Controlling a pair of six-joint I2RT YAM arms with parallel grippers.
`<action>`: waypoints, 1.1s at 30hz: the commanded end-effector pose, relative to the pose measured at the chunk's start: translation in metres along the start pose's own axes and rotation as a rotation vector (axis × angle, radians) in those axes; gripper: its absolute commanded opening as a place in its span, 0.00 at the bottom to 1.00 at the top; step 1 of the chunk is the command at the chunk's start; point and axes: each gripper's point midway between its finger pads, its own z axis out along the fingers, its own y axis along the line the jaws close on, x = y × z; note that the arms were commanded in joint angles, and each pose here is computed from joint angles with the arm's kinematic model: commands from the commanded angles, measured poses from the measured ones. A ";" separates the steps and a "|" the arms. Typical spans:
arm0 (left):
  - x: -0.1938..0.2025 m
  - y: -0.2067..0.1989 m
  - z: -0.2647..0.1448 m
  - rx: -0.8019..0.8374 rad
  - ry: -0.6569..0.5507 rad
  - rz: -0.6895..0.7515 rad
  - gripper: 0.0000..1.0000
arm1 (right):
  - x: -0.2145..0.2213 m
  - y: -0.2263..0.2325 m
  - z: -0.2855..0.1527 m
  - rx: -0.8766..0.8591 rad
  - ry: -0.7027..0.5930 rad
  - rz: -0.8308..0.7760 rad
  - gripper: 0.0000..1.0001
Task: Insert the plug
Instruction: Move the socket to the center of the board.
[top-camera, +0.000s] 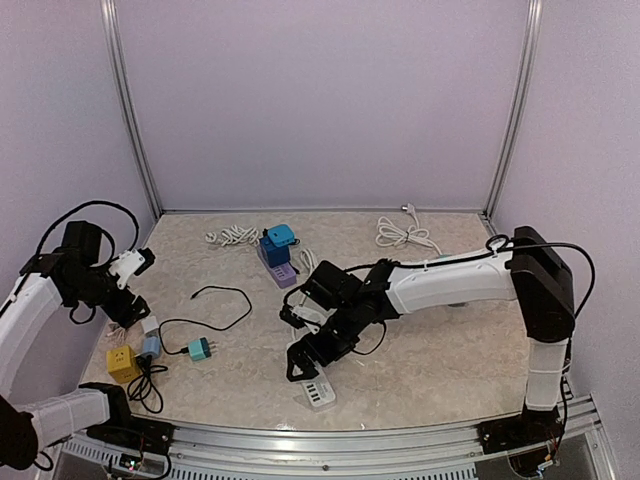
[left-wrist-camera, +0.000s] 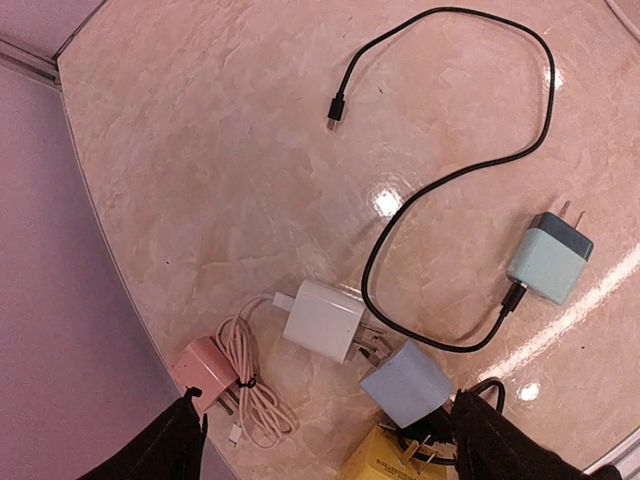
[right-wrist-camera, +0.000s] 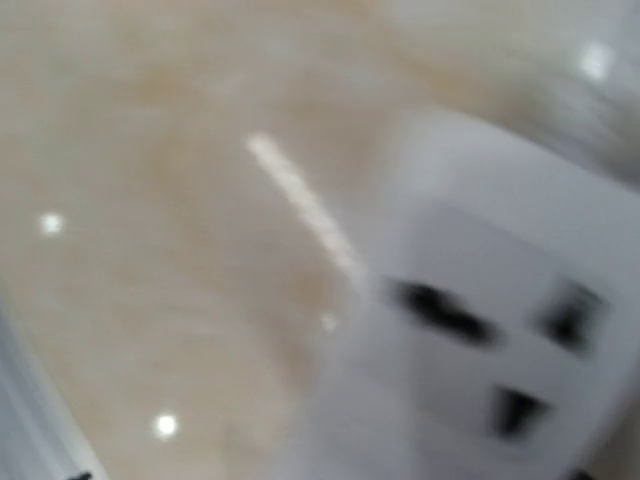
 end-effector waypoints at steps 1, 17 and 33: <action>0.006 -0.006 0.001 0.021 0.011 -0.001 0.83 | 0.001 0.042 -0.025 -0.049 0.043 -0.160 1.00; 0.003 -0.009 -0.010 0.007 -0.035 -0.008 0.82 | -0.002 0.046 -0.038 -0.023 -0.002 -1.858 1.00; 0.012 -0.010 -0.010 -0.017 -0.026 0.012 0.82 | 0.018 0.010 0.025 -0.124 0.512 -2.212 0.98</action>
